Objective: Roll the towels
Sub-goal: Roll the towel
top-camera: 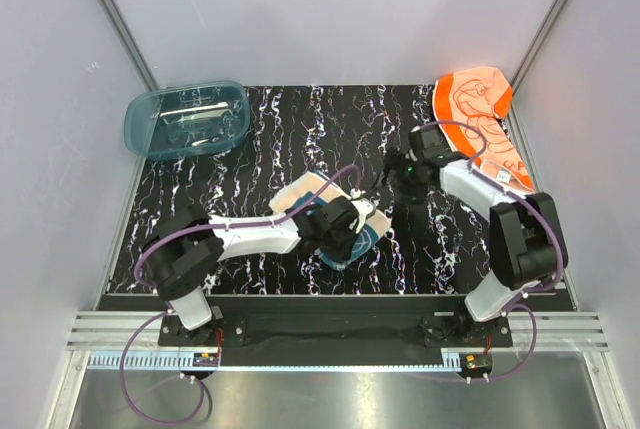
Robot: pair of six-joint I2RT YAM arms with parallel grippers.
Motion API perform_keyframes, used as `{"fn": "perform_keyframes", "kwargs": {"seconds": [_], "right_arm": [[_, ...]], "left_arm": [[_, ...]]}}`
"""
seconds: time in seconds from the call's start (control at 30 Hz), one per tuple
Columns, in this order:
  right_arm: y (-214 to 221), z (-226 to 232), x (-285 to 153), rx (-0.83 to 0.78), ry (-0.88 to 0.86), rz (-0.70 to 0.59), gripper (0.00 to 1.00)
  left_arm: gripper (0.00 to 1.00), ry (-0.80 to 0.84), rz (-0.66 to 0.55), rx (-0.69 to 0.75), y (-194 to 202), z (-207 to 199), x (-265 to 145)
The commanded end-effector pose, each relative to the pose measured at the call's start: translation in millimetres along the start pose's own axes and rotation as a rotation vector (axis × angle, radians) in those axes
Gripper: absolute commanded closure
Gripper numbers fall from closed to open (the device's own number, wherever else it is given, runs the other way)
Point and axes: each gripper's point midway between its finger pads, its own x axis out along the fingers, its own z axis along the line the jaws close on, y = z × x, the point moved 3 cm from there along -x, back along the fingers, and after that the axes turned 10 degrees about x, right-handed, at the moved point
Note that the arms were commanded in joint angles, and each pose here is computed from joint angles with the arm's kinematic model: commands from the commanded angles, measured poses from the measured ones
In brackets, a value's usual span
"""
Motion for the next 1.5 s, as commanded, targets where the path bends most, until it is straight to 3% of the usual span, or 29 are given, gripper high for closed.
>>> {"fn": "perform_keyframes", "kwargs": {"seconds": [0.0,0.13,0.27,0.47,0.5,0.57,0.77,0.9,1.33,1.47], "right_arm": [[-34.7,-12.9,-56.3,-0.02,0.164,-0.171,0.06],[-57.0,-5.9,-108.5,-0.005,0.212,-0.311,0.02],[-50.2,-2.1,-142.5,0.016,0.182,-0.369,0.02],[-5.5,27.9,-163.7,-0.019,-0.175,-0.297,0.04],[10.2,27.3,-156.8,-0.016,-0.226,-0.229,0.04],[22.4,37.9,-161.3,-0.04,-0.347,-0.198,0.06],[58.8,32.4,-132.3,0.001,-0.492,-0.091,0.06],[79.9,21.9,-100.9,0.064,-0.483,-0.025,0.06],[105.6,30.8,-27.7,0.066,-0.439,0.036,0.07],[103.0,22.4,-6.9,0.075,-0.384,0.027,0.17]], "left_arm": [[0.95,0.223,0.12,-0.127,16.1,-39.2,-9.3],[0.95,0.379,0.057,-0.203,-2.9,-54.5,-19.4],[0.95,0.556,-0.013,-0.36,-16.1,-53.0,-30.5],[0.96,0.71,-0.082,-0.569,-23.5,-26.1,-40.2],[0.96,0.73,-0.12,-0.577,-28.2,-22.3,-42.0],[0.96,0.754,-0.099,-0.678,-22.6,-13.2,-42.5],[0.96,0.792,-0.074,-0.849,-17.6,4.5,-41.6],[0.96,0.785,-0.091,-0.917,-16.8,20.8,-41.5],[0.95,0.792,-0.06,-0.977,-9.2,30.0,-27.8],[0.95,0.783,-0.066,-0.983,-8.8,32.2,-27.0]]}}
